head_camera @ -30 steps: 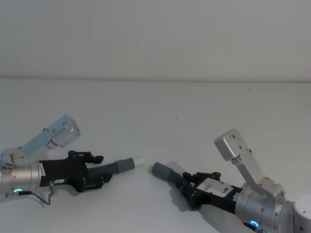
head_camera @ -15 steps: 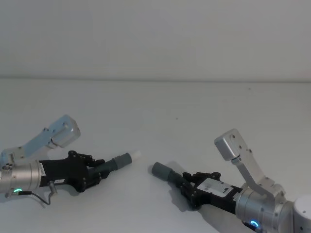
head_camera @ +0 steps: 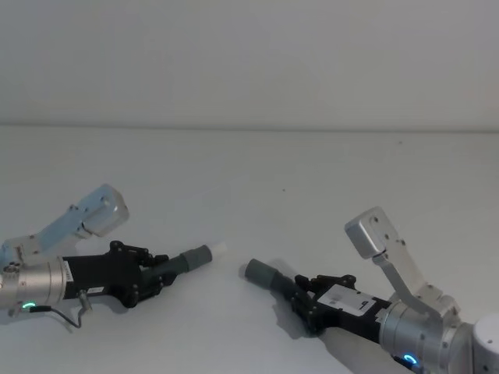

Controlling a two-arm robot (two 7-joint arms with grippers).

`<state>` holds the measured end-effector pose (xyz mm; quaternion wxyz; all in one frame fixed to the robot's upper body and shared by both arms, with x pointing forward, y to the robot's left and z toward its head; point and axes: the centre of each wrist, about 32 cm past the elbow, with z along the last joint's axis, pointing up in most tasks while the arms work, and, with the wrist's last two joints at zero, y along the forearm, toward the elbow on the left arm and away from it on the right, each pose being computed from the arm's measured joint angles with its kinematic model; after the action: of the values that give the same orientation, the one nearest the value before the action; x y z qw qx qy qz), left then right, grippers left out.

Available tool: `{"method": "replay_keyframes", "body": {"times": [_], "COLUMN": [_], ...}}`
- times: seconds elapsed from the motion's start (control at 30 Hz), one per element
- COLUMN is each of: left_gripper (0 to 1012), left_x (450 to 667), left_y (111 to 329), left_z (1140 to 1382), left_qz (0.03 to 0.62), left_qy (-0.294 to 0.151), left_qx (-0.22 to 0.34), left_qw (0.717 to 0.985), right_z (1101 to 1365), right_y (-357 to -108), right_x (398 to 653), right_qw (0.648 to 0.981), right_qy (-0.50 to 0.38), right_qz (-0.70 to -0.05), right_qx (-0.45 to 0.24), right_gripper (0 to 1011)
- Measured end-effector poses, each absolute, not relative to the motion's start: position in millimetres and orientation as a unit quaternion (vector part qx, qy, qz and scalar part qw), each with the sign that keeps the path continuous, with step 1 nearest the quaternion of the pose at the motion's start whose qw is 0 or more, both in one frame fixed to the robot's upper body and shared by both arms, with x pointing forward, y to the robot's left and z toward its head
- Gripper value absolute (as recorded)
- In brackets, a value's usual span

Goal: Use both hands to pick up one end of the pipe from the table, align the ends, and insert them.

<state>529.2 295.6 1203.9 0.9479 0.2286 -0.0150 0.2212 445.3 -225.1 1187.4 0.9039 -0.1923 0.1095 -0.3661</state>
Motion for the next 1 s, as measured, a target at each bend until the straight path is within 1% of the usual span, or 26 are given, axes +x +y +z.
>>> {"method": "replay_keyframes", "body": {"times": [0.17,0.37,0.8,0.87,0.9,1.0], "left_gripper": [308,308,308,308,308,308], "left_x": [529.2,528.5,526.5,526.3,526.3,526.3], "left_y": [295.3,295.0,294.9,295.2,295.2,295.7], "left_z": [1204.7,1206.1,1208.9,1209.4,1209.4,1209.9], "left_qz": [0.219,0.218,0.208,0.204,0.204,0.199], "left_qy": [-0.031,-0.06,-0.144,-0.167,-0.167,-0.191], "left_qx": [0.221,0.205,0.158,0.147,0.147,0.137], "left_qw": [0.95,0.952,0.954,0.953,0.953,0.951], "right_z": [1189.4,1191.8,1199.4,1200.2,1201.5,1203.8], "right_y": [-227.3,-230.8,-242.1,-243.5,-245.4,-248.8], "right_x": [443.3,440.7,433.0,432.2,431.4,430.0], "right_qw": [0.904,0.904,0.901,0.901,0.9,0.898], "right_qy": [0.086,0.054,-0.045,-0.059,-0.072,-0.101], "right_qz": [-0.372,-0.379,-0.387,-0.386,-0.386,-0.384], "right_qx": [-0.193,-0.192,-0.19,-0.19,-0.19,-0.192], "right_gripper": [253,253,253,253,253,253]}}
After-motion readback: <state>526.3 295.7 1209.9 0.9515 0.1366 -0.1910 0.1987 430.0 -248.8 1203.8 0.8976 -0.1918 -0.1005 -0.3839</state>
